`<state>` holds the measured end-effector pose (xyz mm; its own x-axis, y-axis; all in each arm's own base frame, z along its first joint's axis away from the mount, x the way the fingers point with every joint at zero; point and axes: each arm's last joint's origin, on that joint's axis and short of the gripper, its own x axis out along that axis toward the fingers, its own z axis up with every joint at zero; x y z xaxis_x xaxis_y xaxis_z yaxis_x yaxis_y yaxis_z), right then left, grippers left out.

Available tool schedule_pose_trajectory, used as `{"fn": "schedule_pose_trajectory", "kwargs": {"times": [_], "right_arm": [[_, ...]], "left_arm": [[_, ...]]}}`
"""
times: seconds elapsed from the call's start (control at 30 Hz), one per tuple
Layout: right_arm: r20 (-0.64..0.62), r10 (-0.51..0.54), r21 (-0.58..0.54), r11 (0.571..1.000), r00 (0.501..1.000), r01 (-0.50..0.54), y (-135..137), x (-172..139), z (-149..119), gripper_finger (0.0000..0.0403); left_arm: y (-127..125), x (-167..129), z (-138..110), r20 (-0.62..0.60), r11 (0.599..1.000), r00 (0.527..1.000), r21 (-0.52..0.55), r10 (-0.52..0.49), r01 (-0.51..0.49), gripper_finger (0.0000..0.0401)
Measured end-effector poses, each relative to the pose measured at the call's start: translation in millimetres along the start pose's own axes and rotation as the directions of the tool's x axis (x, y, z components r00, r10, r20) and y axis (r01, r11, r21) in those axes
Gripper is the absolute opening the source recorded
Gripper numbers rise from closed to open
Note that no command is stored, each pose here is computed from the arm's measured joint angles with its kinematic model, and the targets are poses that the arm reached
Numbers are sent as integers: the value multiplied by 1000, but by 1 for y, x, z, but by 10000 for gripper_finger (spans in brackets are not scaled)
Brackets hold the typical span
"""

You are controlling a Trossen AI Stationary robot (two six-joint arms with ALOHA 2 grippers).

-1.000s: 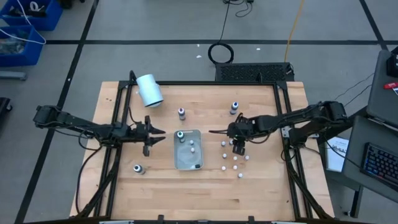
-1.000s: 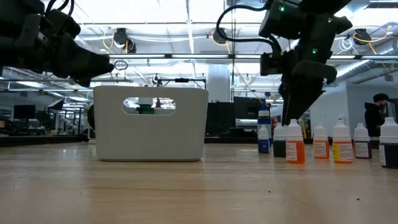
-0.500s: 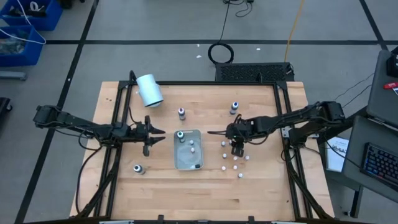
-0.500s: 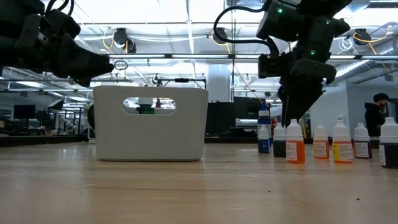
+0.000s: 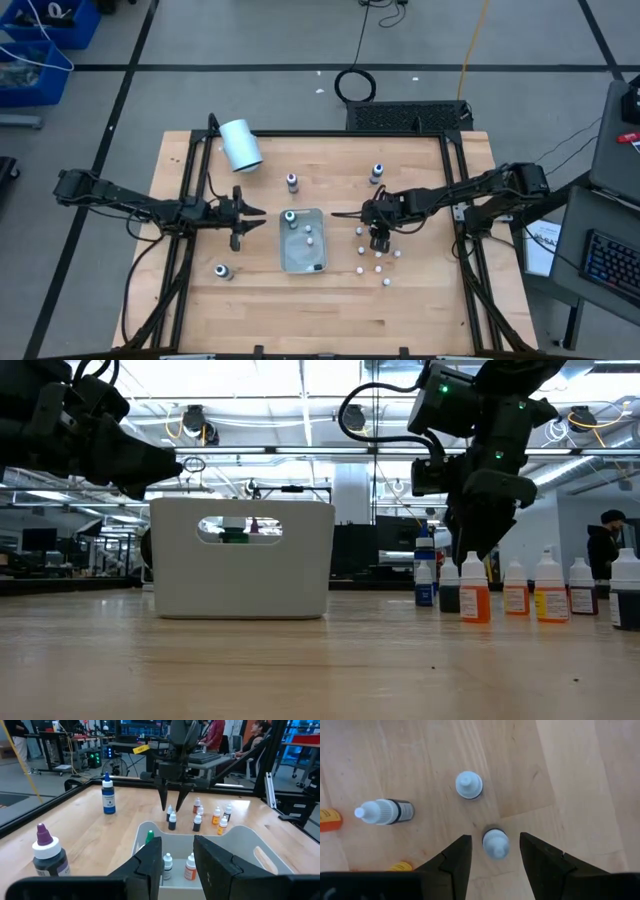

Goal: Pick & Place food coloring
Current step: Put the top purple food coloring bottle into the bin

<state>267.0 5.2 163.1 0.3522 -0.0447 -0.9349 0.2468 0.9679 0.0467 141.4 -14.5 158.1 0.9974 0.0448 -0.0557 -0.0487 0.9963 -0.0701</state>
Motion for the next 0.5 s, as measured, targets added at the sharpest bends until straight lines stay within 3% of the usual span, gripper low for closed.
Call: {"fn": "schedule_pose_trajectory", "kwargs": {"times": [0.2,0.5], "right_arm": [[-3,-4,-1,1000,1000,4,-1,0,0,134],[-7,-6,-8,1000,1000,6,-5,2,1,70]], "left_arm": [[0,0,0,0,1000,1000,0,0,0,118],[0,0,0,0,1000,1000,5,0,0,118]]}}
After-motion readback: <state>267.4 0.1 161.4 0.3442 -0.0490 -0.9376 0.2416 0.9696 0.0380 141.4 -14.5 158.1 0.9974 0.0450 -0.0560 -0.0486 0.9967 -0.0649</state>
